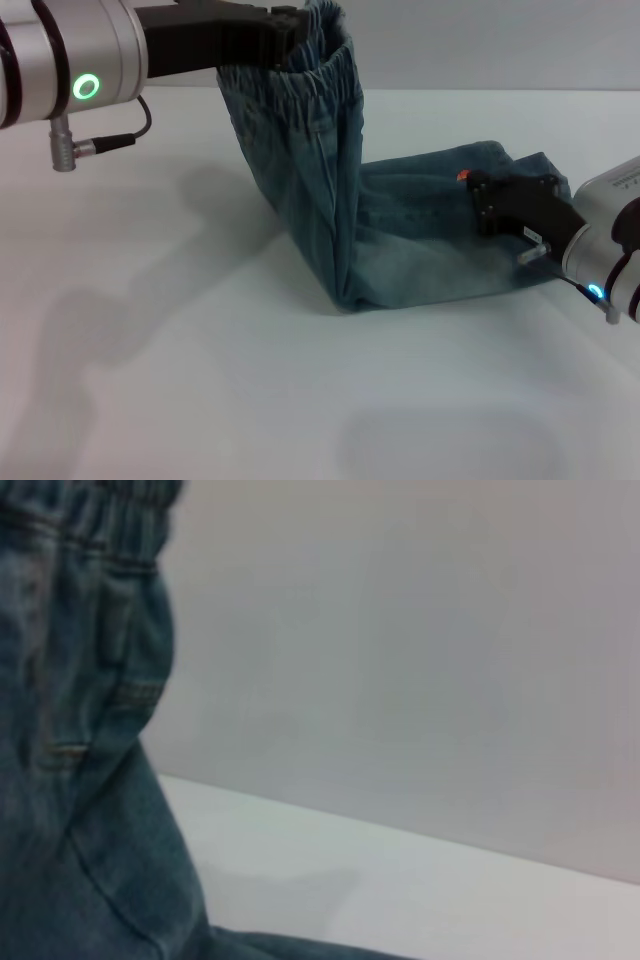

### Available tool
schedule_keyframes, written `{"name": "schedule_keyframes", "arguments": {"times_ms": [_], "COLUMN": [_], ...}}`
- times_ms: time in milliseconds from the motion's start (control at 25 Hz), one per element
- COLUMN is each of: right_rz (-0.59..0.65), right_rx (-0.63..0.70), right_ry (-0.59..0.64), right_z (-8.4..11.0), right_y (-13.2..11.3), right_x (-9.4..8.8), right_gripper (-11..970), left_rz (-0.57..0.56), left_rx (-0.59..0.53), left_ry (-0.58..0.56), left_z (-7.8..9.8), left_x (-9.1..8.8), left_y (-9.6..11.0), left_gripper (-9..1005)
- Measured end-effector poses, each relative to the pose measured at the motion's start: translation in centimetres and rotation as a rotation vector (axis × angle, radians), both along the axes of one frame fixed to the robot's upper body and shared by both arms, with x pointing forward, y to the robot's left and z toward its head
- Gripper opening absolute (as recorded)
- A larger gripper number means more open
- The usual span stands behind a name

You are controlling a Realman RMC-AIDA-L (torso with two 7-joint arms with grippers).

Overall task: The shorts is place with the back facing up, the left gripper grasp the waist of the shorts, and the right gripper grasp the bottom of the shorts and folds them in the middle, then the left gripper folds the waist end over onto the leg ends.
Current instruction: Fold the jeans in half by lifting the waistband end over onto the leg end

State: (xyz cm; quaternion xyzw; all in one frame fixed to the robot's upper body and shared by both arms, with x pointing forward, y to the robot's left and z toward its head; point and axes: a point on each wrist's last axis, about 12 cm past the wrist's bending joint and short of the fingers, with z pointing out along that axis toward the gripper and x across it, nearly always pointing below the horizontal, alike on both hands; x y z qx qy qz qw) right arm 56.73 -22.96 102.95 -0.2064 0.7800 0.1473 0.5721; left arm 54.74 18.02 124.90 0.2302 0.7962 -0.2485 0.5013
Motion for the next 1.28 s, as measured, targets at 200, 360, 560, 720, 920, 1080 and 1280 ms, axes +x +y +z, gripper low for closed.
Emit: {"name": "schedule_keyframes", "arguments": {"times_ms": [200,360,560,720,920,1080,1280], "right_rz": [0.041,0.131,0.234,0.295,0.342,0.36,0.251], "right_rx": [-0.015,-0.029,-0.018,-0.016,-0.011,-0.027,-0.074], "right_ry": [0.014,0.033,0.065,0.073,0.093,0.093,0.115], "right_z": [-0.3,-0.3,0.2,0.7,1.2,1.3,0.6], "right_y": [1.3,3.9,6.8,8.5,10.1,10.8,9.0], "right_x": [0.1,0.6,1.0,1.2,1.4,1.4,2.1], "right_gripper": [-2,-1,-1,-1,-1,-1,-1], "left_rz": [-0.029,-0.056,-0.073,-0.083,-0.093,-0.098,-0.09], "left_rx": [-0.015,-0.034,-0.037,-0.038,-0.035,-0.032,-0.032], "left_ry": [-0.009,-0.035,-0.054,-0.062,-0.072,-0.073,-0.056], "left_z": [0.2,0.9,1.5,1.7,2.0,1.9,1.2], "left_x": [-0.2,-0.4,-0.6,-0.6,-0.6,-0.5,-0.1], "left_y": [-0.6,-1.1,-1.5,-1.8,-2.1,-2.2,-2.0], "left_gripper": [61,61,61,61,61,62,62]}}
